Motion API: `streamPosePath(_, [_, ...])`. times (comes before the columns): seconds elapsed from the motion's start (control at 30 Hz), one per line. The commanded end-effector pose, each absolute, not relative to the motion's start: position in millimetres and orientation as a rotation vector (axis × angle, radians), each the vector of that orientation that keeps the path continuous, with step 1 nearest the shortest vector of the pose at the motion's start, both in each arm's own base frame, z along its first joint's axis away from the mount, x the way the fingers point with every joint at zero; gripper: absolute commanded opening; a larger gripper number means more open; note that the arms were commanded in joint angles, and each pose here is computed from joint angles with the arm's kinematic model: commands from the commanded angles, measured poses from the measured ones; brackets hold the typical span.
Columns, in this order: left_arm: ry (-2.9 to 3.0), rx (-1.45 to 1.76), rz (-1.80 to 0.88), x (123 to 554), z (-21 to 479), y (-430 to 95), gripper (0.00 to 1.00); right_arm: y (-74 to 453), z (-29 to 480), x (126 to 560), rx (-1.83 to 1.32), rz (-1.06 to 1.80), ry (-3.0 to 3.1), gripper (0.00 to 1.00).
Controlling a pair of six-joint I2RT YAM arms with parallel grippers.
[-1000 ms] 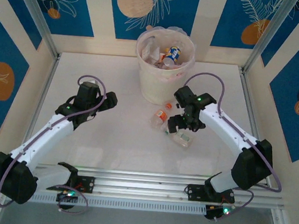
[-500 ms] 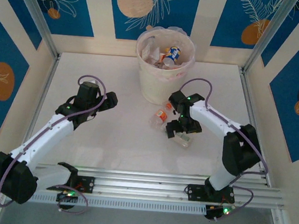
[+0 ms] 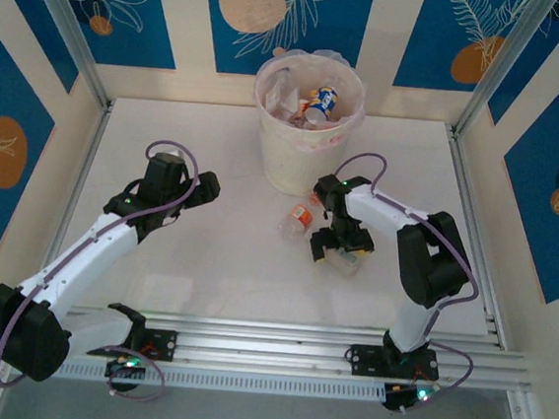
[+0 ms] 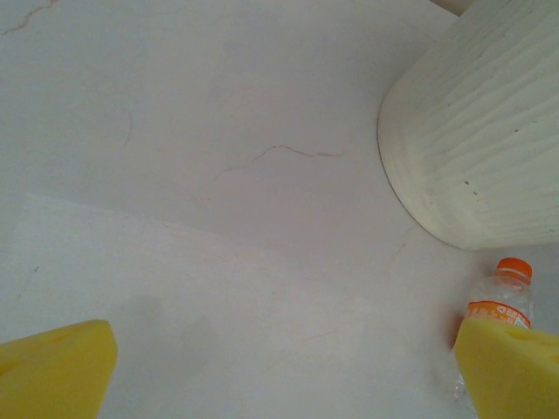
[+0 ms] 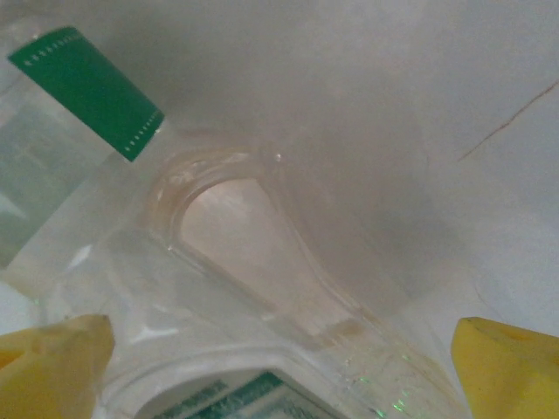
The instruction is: Put the plastic bottles in the bin
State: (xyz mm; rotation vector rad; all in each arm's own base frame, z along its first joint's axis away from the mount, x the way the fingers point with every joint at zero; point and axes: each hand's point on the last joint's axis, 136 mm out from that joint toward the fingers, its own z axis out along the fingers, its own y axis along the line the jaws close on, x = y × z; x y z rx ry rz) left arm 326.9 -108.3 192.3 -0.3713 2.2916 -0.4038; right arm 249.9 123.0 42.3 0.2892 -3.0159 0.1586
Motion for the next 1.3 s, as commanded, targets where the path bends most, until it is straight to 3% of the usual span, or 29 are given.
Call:
streamPosePath(0.0, [2.284,-0.363,-0.405,330.4,194.1,-106.9,0.99,114.7,37.1,249.6,0.148,0.126,-3.010,0.99])
streamPosePath(0.27, [2.282,-0.364,-0.408,330.4,194.9,-107.3,1.00,102.5,30.6,256.3,-0.048,0.031,-3.016,1.00])
streamPosePath(0.43, [2.282,-0.364,-0.410,330.8,195.0,-107.5,1.00,97.5,27.5,255.6,-0.112,0.015,-3.012,0.91])
streamPosePath(0.8, [2.290,-0.354,-0.422,332.3,192.6,-110.7,0.99,100.1,34.6,257.4,-0.157,-0.033,-3.061,0.63])
streamPosePath(1.1, [2.274,-0.328,-0.442,333.4,195.6,-114.1,0.99,93.4,107.1,271.8,-0.167,0.024,-3.267,0.50])
streamPosePath(1.27, [2.267,-0.325,-0.435,332.3,197.0,-112.7,1.00,98.1,165.4,285.2,-0.181,-0.051,-3.425,0.48])
